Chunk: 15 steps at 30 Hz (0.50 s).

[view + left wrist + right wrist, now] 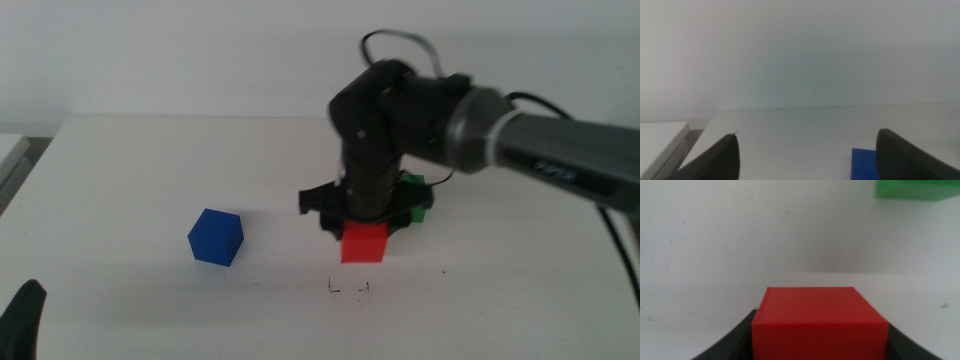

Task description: Stack red cubes first, then green, then blue cubes in a specific spot.

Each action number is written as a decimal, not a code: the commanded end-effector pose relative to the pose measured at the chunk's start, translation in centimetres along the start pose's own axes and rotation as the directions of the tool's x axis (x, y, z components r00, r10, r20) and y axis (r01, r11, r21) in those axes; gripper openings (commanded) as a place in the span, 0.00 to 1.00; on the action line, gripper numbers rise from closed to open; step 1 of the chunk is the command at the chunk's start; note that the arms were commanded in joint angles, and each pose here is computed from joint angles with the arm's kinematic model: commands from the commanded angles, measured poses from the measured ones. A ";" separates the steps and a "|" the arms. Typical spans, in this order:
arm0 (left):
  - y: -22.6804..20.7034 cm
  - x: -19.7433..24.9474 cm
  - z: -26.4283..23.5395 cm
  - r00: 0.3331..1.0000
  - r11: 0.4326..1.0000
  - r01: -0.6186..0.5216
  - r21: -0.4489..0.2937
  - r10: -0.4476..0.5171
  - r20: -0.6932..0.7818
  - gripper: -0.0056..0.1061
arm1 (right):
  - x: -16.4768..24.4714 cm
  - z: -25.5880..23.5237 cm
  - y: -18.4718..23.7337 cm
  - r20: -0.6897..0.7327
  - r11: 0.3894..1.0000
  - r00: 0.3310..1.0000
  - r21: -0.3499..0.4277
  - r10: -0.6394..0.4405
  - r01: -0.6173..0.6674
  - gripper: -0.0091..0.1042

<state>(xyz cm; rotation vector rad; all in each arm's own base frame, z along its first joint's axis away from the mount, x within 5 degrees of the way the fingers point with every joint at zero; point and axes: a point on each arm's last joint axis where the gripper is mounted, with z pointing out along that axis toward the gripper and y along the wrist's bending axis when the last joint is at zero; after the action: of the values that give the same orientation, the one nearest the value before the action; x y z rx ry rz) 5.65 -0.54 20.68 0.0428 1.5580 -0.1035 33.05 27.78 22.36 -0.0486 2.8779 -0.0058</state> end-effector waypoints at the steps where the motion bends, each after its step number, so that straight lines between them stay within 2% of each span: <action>1: 0.0 -0.1 0.0 1.000 1.000 0.004 -0.001 -0.004 0.020 0.87 | 0.2 0.5 0.8 -0.007 1.000 1.000 0.015 0.025 -0.025 0.25; 8: 0.0 -0.1 0.0 1.000 1.000 0.004 -0.001 -0.004 0.020 0.87 | 1.1 1.4 2.1 -0.013 0.999 0.999 0.018 0.048 -0.047 0.25; 15: 0.0 -0.1 0.0 1.000 1.000 0.004 -0.001 -0.004 0.020 0.87 | 1.1 2.7 2.2 -0.004 0.996 0.998 0.060 0.065 -0.064 0.25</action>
<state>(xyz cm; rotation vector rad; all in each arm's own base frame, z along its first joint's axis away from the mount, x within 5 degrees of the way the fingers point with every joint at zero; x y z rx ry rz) 5.65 -0.54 20.70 0.0427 1.5560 -0.1035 32.36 30.01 19.37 0.0478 2.9051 -0.0617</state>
